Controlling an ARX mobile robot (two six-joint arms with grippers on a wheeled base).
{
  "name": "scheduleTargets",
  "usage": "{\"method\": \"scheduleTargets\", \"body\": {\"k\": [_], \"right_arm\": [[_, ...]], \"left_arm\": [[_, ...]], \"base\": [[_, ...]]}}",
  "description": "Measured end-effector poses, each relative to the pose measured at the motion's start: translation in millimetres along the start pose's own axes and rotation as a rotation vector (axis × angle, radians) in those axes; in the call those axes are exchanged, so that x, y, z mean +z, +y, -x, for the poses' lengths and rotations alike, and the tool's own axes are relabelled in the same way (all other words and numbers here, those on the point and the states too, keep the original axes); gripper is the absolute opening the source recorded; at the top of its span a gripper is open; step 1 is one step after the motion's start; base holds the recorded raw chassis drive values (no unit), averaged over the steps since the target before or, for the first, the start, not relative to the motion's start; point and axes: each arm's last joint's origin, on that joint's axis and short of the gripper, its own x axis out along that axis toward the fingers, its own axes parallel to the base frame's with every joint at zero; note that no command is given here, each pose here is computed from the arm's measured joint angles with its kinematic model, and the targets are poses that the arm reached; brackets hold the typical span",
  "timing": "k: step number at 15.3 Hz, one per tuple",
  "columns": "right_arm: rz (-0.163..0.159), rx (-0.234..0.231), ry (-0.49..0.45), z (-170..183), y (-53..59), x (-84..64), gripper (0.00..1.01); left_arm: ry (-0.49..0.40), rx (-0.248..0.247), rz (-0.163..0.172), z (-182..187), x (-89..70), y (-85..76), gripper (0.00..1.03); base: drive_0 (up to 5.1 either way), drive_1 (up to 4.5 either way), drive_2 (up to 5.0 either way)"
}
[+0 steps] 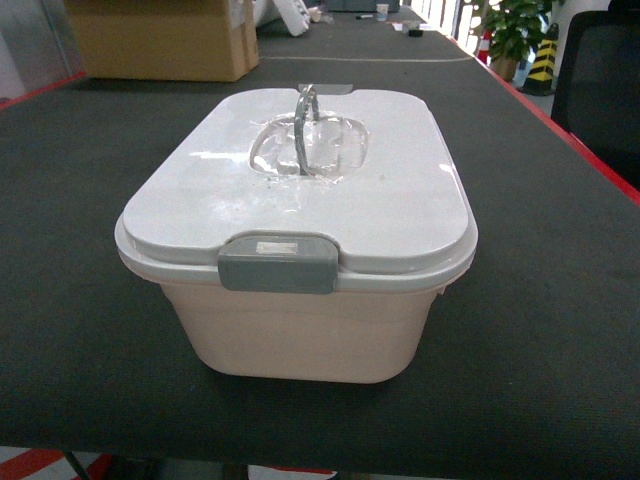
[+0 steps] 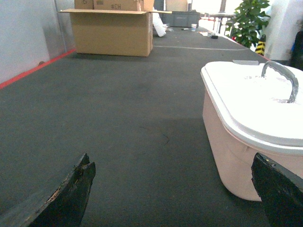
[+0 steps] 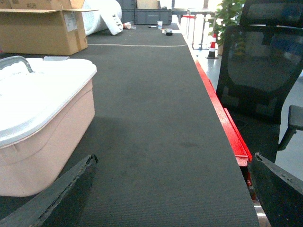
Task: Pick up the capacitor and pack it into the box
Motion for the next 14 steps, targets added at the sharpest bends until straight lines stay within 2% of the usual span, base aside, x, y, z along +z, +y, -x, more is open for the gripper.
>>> {"method": "scheduleTargets", "body": {"k": [14], "right_arm": [[0.000, 0.000, 0.000, 0.0, 0.0, 0.0, 0.98]], "left_arm": [[0.000, 0.000, 0.000, 0.0, 0.0, 0.0, 0.98]], "base": [[0.0, 0.00, 0.0]]}}
